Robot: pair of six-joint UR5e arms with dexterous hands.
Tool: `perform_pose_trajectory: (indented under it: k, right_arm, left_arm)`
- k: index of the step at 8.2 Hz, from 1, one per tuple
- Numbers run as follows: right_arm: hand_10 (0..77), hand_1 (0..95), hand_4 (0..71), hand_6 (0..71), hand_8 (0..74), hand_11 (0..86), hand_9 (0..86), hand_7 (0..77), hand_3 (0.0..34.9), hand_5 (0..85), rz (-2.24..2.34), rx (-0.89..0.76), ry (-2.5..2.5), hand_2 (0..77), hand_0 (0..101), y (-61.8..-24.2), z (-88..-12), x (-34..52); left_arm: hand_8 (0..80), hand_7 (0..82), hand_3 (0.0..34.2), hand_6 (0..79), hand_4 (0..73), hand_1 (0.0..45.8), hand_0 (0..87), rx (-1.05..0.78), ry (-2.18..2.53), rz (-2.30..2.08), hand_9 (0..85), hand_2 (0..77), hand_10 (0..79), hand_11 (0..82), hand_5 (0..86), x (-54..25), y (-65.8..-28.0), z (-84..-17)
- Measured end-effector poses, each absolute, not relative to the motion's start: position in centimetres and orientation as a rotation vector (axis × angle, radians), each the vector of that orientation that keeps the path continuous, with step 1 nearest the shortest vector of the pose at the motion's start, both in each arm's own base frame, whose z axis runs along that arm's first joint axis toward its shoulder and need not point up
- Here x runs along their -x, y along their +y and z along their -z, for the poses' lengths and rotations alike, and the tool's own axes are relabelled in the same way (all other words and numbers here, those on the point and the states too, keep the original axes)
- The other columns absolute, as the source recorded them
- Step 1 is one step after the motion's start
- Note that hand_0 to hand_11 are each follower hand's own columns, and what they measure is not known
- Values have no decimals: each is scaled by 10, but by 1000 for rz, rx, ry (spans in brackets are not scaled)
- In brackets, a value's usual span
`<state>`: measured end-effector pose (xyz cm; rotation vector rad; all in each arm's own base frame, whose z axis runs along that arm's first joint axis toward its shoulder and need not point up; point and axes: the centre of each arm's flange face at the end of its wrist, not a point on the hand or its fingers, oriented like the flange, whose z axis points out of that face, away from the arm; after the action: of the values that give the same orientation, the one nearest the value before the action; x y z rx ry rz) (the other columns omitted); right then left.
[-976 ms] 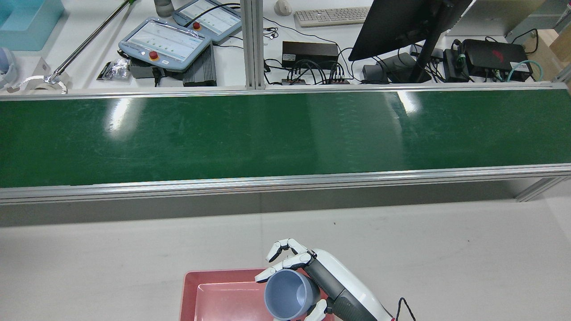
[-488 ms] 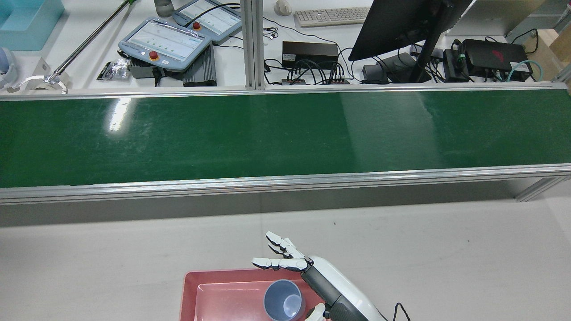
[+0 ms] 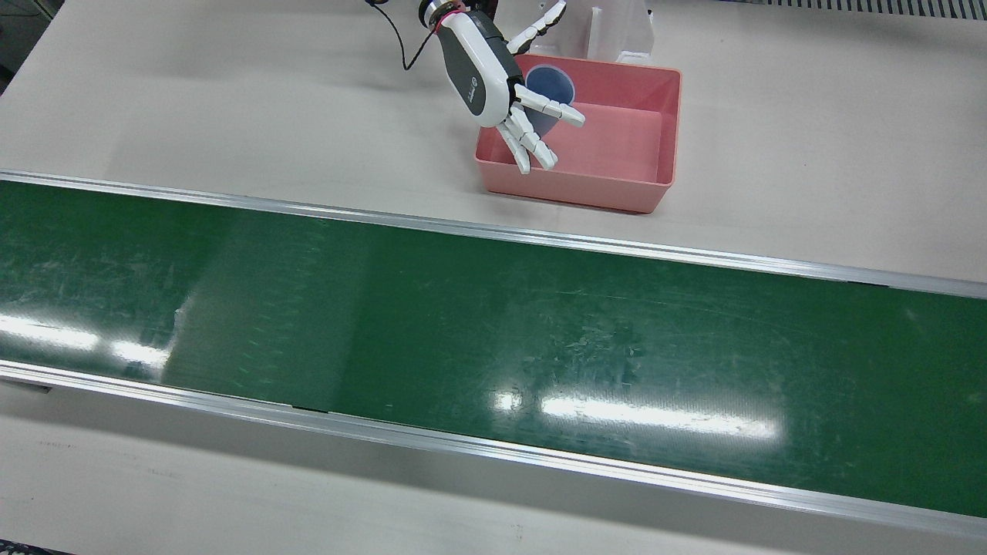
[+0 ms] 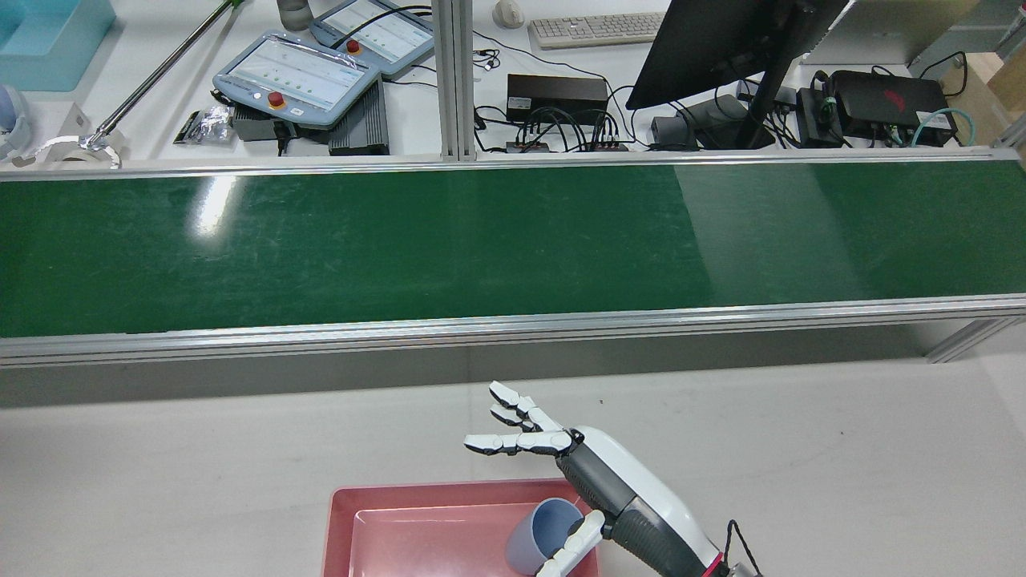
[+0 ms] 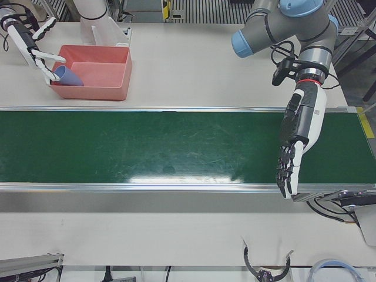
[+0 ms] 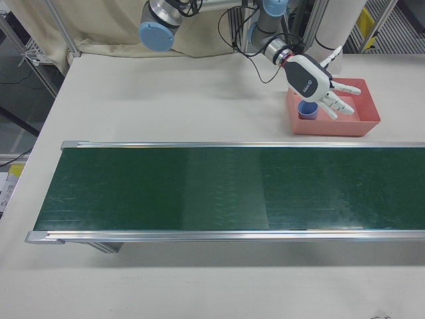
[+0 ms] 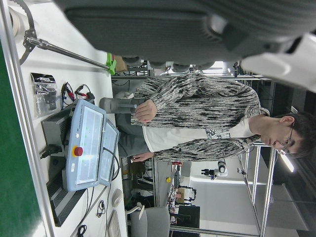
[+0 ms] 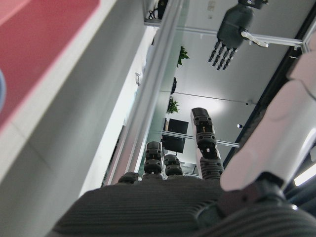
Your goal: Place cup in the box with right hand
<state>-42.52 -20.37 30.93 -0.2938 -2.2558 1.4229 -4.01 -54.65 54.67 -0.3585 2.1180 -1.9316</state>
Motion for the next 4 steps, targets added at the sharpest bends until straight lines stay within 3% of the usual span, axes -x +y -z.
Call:
perform_pose_trajectory:
  k: [1,2,4]
  right_arm:
    - [0,11,153,27,71,5,142,104,0,33,-1436,288,-2301,16,462,-225,-303,396]
    - [0,125,142,27,87,11,164,125,0,49,-1424,259,-2354,16,475,-251,-297,360]
    - [0,125,142,27,87,11,164,125,0,49,-1458,194,-2404,16,475,-298,-313,281]
  left_arm:
    - [0,5,0,0,11,5,1,358,2119,1931,0,11,0,0,5,40,-546,-546]
    - [0,5,0,0,11,5,0,359,2119,1930,0,11,0,0,5,40,-546,-546]
    - [0,5,0,0,11,5,0,358,2120,1930,0,11,0,0,5,40,-546,-546]
